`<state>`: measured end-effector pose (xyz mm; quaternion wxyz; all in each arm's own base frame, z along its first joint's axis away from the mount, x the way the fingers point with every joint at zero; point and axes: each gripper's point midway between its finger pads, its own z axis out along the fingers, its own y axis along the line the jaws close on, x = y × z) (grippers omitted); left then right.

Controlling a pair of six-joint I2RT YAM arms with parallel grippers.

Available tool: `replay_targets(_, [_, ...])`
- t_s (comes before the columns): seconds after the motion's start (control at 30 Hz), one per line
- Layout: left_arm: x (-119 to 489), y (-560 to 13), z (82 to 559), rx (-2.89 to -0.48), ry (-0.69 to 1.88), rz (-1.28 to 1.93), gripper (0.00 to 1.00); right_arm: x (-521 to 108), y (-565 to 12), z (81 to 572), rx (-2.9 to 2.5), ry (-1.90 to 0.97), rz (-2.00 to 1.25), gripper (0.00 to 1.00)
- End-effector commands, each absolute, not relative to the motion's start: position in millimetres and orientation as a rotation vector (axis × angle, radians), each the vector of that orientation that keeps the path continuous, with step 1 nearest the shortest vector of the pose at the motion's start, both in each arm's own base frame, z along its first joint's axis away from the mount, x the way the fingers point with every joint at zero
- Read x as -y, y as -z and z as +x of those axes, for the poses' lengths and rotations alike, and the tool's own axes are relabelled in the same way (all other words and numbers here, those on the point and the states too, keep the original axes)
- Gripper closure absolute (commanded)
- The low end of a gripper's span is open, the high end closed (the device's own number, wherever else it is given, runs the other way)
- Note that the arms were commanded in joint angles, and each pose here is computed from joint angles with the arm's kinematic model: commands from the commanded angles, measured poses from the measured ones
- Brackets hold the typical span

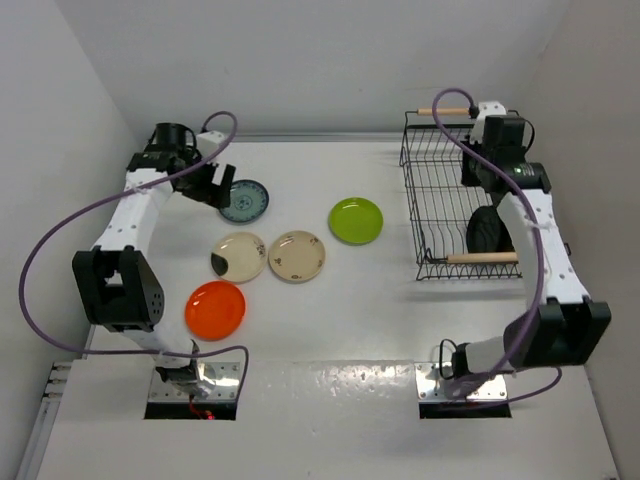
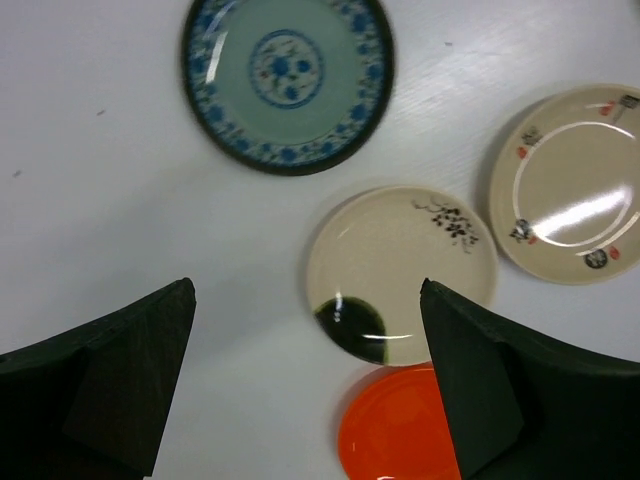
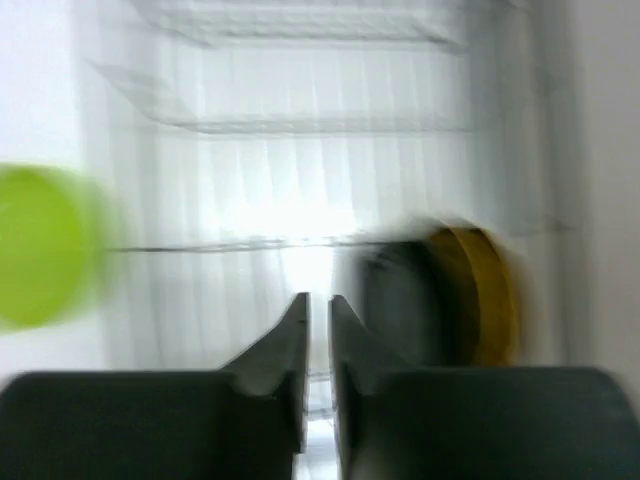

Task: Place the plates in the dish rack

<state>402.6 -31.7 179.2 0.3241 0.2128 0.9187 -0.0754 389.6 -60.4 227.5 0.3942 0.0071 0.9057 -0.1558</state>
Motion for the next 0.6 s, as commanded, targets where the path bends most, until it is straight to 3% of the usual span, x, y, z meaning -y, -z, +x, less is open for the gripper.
replay_targets(0.0, [-10,-199,395,-2.383,0.08,0.391,0.0,-73,-293,382,-2.106,-0.422,-0.16,0.92])
replay_targets(0.03, [-27,-195,393,-2.405,0.033,0.341,0.0,-119,-298,373,-2.085,-0.649,-0.237,0.92])
replay_targets(0.07, [-34,-197,389,-2.408,0.005,0.319,0.0,-135,-295,374,-2.102,-0.697,-0.264,0.91])
replay_targets(0.1, [-40,-191,383,-2.427,-0.008,0.3,0.02,-136,-286,380,-2.134,-0.65,-0.233,0.83])
replay_targets(0.13, [-50,-193,378,-2.422,-0.026,0.28,0.03,-166,-269,376,-2.189,-0.665,-0.289,0.62])
replay_targets(0.2, [-59,-190,370,-2.432,-0.041,0.263,0.09,-170,-252,383,-2.227,-0.593,-0.234,0.45])
replay_targets(0.23, [-66,-181,361,-2.457,-0.047,0.25,0.14,-187,-232,378,-2.27,-0.568,-0.261,0.31])
replay_targets(0.27, [-70,-179,356,-2.464,-0.063,0.234,0.26,-190,-225,376,-2.284,-0.555,-0.248,0.29])
replay_targets(0.33, [-77,-165,344,-2.507,-0.073,0.203,0.38,-202,-197,372,-2.309,-0.529,-0.143,0.3])
replay_targets(0.37, [-85,-158,338,-2.53,-0.087,0.174,0.47,-229,-198,366,-2.272,-0.589,-0.173,0.45])
replay_targets(0.4, [-87,-155,333,-2.539,-0.088,0.162,0.47,-236,-197,371,-2.243,-0.613,-0.153,0.64])
replay_targets(0.43, [-88,-145,326,-2.566,-0.08,0.149,0.47,-236,-175,366,-2.281,-0.581,-0.137,0.91])
replay_targets(0.5, [-91,-139,319,-2.582,-0.079,0.129,0.47,-263,-153,360,-2.328,-0.621,-0.129,0.87])
replay_targets(0.53, [-95,-132,313,-2.605,-0.086,0.111,0.47,-270,-149,360,-2.336,-0.656,-0.115,0.58])
replay_targets(0.57, [-97,-132,310,-2.606,-0.089,0.099,0.47,-282,-126,355,-2.396,-0.663,-0.122,0.52])
